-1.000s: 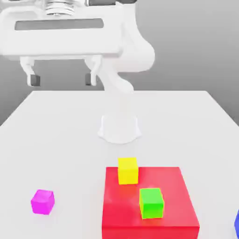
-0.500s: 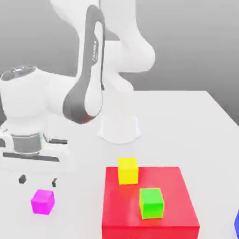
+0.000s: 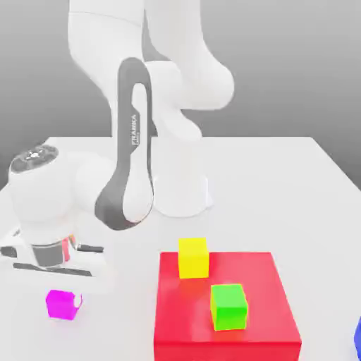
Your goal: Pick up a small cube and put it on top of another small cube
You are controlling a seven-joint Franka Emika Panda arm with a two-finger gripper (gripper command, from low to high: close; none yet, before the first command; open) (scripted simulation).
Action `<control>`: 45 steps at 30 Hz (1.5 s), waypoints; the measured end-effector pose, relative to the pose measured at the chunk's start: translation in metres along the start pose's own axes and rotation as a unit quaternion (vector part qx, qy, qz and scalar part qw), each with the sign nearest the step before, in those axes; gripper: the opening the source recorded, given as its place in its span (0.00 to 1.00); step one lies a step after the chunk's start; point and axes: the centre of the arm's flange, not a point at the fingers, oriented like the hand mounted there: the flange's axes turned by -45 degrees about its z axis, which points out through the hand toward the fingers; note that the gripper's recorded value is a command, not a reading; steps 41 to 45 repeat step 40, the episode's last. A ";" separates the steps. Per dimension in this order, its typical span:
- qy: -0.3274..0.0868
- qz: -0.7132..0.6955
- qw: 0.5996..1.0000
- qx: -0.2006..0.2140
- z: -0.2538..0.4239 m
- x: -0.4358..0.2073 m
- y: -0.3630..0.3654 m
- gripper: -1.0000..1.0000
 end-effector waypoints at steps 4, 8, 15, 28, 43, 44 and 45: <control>0.005 -0.085 0.996 0.002 -0.020 0.021 -0.034 0.00; 0.015 -0.234 0.972 0.007 -0.022 0.054 -0.099 0.00; 0.022 -0.514 0.857 -0.002 -0.031 0.102 -0.225 0.00; 0.011 -0.543 0.839 0.008 -0.068 0.041 -0.488 0.00; 0.000 -0.493 0.870 0.002 -0.020 0.002 -0.545 1.00; 0.000 -0.493 0.870 0.002 -0.020 0.002 -0.545 1.00; 0.000 -0.493 0.870 0.002 -0.020 0.002 -0.545 1.00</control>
